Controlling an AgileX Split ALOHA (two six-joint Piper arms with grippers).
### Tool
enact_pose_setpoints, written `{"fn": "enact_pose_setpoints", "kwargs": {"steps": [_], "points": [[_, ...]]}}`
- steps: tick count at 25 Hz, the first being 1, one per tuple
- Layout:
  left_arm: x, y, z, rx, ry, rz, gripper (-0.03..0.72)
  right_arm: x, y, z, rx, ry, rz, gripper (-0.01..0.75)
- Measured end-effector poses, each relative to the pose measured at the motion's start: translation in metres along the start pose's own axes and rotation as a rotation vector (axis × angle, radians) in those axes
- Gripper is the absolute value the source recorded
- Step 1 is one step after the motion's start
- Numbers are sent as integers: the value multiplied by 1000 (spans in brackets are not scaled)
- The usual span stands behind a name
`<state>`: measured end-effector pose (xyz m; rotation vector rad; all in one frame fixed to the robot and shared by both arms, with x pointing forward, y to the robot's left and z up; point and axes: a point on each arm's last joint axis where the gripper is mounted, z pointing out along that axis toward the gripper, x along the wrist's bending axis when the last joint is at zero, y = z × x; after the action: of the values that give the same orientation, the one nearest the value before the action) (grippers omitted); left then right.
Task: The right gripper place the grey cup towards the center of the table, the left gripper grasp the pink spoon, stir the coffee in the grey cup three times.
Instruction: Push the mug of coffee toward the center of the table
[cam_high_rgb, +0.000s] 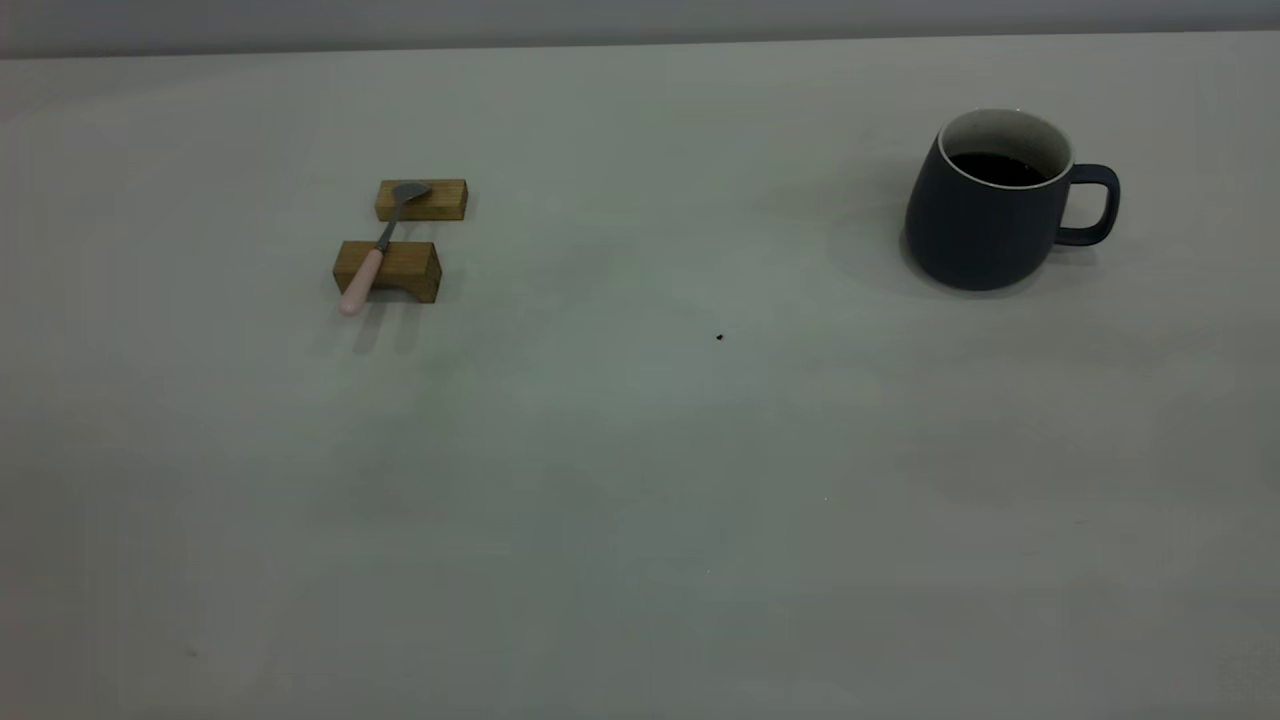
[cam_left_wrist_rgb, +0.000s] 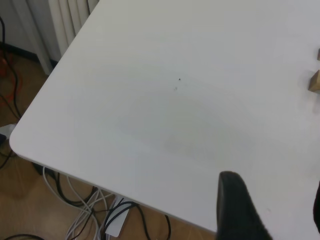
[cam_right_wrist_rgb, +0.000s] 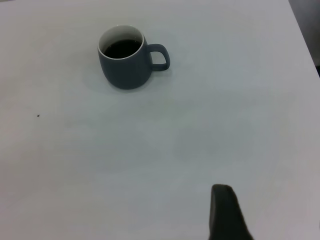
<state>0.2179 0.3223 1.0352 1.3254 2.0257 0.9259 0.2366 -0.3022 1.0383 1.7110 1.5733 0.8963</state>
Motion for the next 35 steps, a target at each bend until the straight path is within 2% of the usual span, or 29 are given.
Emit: {"fn": "enact_pose_setpoints", "kwargs": {"steps": [9,11,14,18,22,25,28,31,35], "points": [[0,0,0,0,0,0,446,1,4,1,1,3,-15,472],[0,0,0,0,0,0,446,3,15,4,8,11,-47,476],[0,0,0,0,0,0,446,7,46,19,23,16,-109,527],[0,0,0,0,0,0,446,13,81,65,140,24,-214,602],[0,0,0,0,0,0,446,20,112,122,260,54,-320,601],[0,0,0,0,0,0,446,28,128,169,362,124,-402,588],[0,0,0,0,0,0,446,38,132,222,462,247,-485,583],[0,0,0,0,0,0,446,46,128,273,510,373,-602,582],[0,0,0,0,0,0,446,49,114,337,546,506,-871,582]]}}
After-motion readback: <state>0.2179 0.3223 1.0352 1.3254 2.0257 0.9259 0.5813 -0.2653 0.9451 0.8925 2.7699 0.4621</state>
